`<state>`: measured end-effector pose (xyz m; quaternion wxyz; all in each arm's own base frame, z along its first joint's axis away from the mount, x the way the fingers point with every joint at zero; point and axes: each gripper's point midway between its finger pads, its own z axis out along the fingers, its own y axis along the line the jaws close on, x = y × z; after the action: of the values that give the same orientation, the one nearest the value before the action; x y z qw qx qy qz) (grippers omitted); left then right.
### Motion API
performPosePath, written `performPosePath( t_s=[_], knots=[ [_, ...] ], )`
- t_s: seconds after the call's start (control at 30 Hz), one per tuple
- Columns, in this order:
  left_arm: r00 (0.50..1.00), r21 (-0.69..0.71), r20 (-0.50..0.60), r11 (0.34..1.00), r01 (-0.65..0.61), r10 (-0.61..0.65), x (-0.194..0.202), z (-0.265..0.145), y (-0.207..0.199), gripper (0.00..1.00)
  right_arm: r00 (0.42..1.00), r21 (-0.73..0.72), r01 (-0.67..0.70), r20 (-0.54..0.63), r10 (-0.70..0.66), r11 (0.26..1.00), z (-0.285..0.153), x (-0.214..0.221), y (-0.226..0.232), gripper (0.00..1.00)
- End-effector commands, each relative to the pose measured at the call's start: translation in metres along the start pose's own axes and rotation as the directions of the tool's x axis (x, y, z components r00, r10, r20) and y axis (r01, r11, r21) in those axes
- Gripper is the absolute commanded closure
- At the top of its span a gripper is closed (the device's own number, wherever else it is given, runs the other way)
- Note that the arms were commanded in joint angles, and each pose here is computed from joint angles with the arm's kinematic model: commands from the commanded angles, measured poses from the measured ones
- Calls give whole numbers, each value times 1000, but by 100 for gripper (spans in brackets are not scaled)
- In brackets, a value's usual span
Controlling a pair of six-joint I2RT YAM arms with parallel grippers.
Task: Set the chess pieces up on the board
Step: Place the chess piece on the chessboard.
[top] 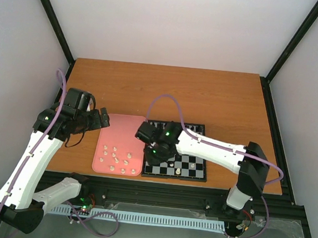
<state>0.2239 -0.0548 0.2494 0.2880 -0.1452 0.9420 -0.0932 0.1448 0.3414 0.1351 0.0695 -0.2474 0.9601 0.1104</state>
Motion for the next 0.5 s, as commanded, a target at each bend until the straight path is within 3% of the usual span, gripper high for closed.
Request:
performPosePath(
  t_s=[0.0,0.47],
  knots=[
    [1000,14,7,1000,22,-22,0,-2,-1,0,996,101,-70,-52,76,992,9,31,-35,90],
    [1000,16,-4,1000,24,-24,0,1,-3,0,986,154,-126,-88,140,980,38,61,-74,90]
  ],
)
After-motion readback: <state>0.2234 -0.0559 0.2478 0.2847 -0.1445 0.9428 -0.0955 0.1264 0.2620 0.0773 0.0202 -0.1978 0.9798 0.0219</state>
